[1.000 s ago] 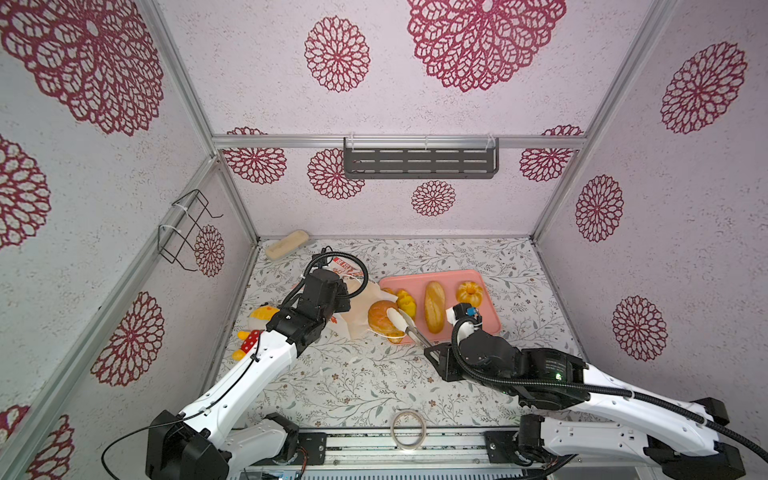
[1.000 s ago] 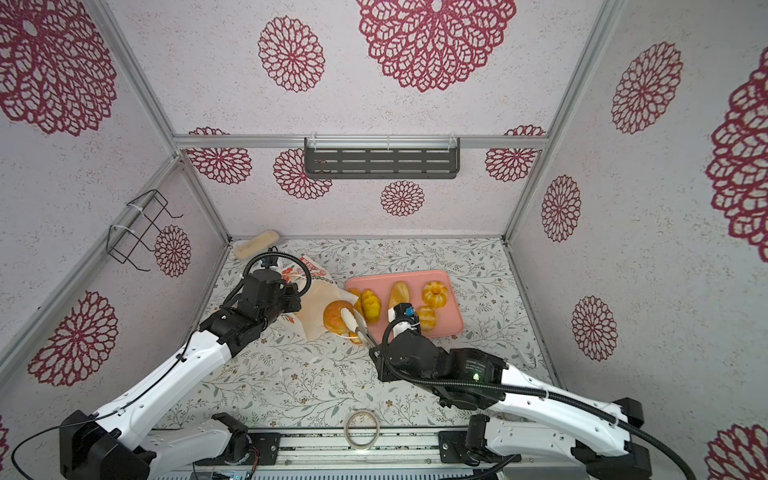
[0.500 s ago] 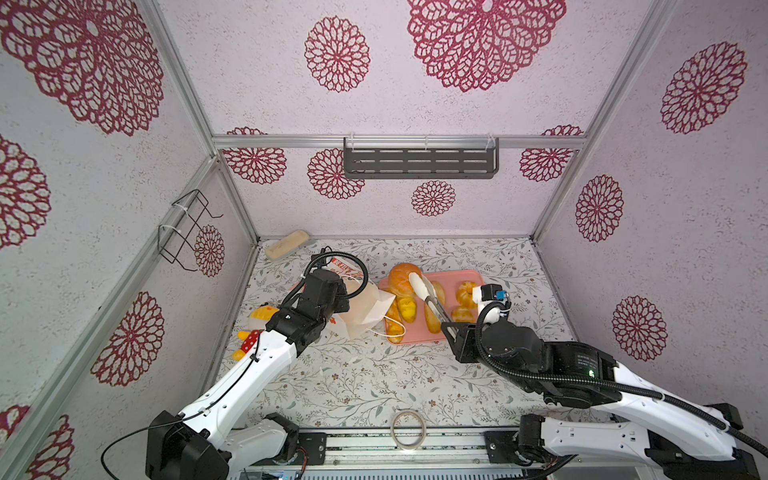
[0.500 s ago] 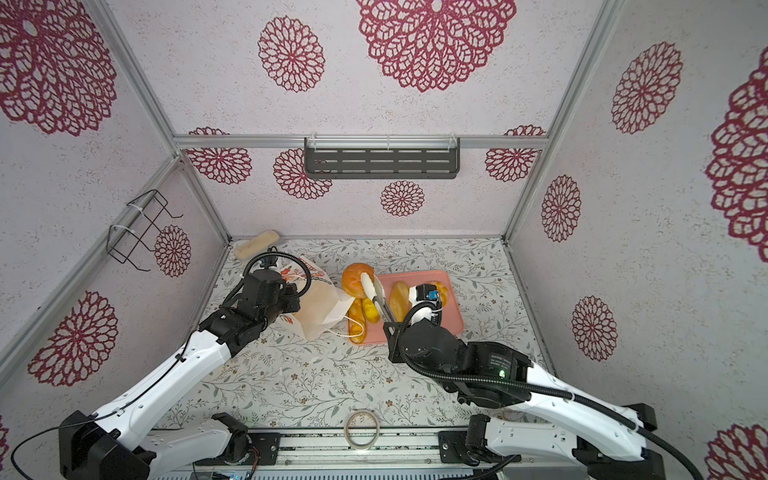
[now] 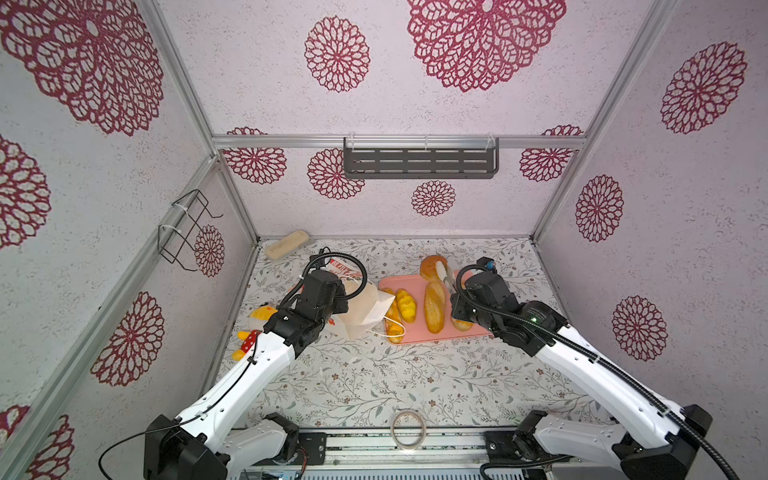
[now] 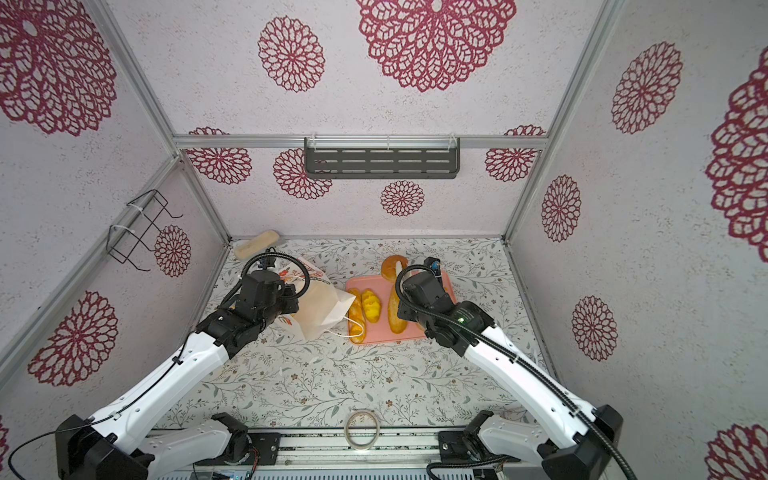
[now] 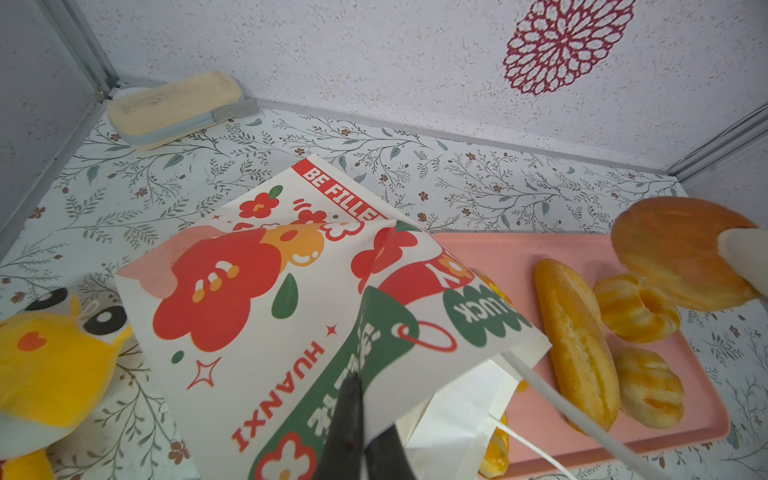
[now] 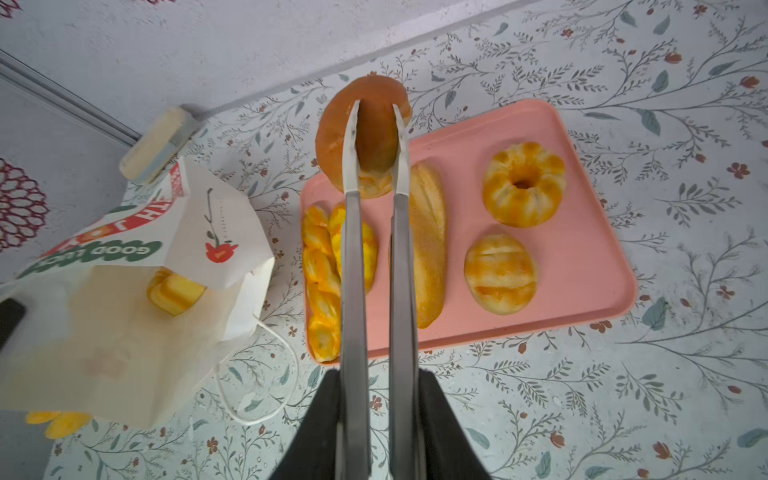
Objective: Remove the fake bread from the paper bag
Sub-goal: 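Carry the brown bun over the pink tray and lower it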
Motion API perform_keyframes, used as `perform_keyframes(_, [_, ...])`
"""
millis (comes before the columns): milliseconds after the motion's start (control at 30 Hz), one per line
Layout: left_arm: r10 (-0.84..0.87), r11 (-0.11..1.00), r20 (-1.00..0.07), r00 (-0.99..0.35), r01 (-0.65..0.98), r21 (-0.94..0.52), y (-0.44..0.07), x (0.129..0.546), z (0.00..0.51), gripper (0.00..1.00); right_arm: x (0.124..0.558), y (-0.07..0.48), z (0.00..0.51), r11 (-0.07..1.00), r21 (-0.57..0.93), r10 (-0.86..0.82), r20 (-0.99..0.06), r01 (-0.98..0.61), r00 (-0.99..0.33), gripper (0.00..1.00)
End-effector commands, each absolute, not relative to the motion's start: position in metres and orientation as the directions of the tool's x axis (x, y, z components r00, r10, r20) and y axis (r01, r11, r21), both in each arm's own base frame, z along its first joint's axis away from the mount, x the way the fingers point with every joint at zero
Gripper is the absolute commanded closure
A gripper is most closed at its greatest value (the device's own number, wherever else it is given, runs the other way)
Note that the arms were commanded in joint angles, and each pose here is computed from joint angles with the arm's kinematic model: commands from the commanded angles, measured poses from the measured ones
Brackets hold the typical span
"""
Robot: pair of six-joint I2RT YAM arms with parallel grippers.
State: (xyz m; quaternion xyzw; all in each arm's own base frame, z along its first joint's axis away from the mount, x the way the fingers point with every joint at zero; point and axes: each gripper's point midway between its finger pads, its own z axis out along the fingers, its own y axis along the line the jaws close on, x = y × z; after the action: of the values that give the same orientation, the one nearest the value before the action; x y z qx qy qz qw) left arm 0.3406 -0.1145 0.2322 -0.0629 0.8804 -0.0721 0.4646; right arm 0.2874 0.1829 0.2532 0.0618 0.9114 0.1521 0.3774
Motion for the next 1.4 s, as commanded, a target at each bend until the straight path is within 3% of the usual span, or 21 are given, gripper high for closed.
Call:
perform_keyframes(0, [-0.173,0.983,-0.8,-0.574,-0.053,-0.174,-0.108,0.335,0.229,1.0,0.308,0.199,0.264,0.926,0.364,0.202,-0.699,-0.098,-0.686,1.0])
perform_keyframes(333, [-0.175,0.983,-0.801,-0.573,-0.056,-0.175,-0.103,0.334,0.229,1.0,0.336,0.213,0.217,0.939,0.322,0.125,-0.647,-0.121,-0.753,1.0])
perform_keyframes(800, [-0.174,0.983,-0.797,-0.579,-0.052,-0.177,-0.102,0.334,0.226,1.0,0.342,0.212,0.171,0.964,0.244,0.067,-0.604,-0.104,-0.794,1.0])
perform_keyframes(1100, [-0.187,0.98,-0.791,-0.583,-0.053,-0.192,-0.104,0.334,0.222,1.0,0.33,0.184,0.168,0.989,0.132,0.028,-0.607,-0.067,-0.794,1.0])
perform_keyframes(1300, [-0.194,0.978,-0.788,-0.584,-0.05,-0.203,-0.106,0.335,0.222,1.0,0.33,0.192,0.173,0.98,0.173,0.031,-0.612,-0.095,-0.79,1.0])
perform_keyframes(1367, [-0.196,0.977,-0.787,-0.584,-0.049,-0.206,-0.107,0.335,0.222,1.0,0.331,0.198,0.172,0.974,0.198,0.036,-0.605,-0.106,-0.795,0.9])
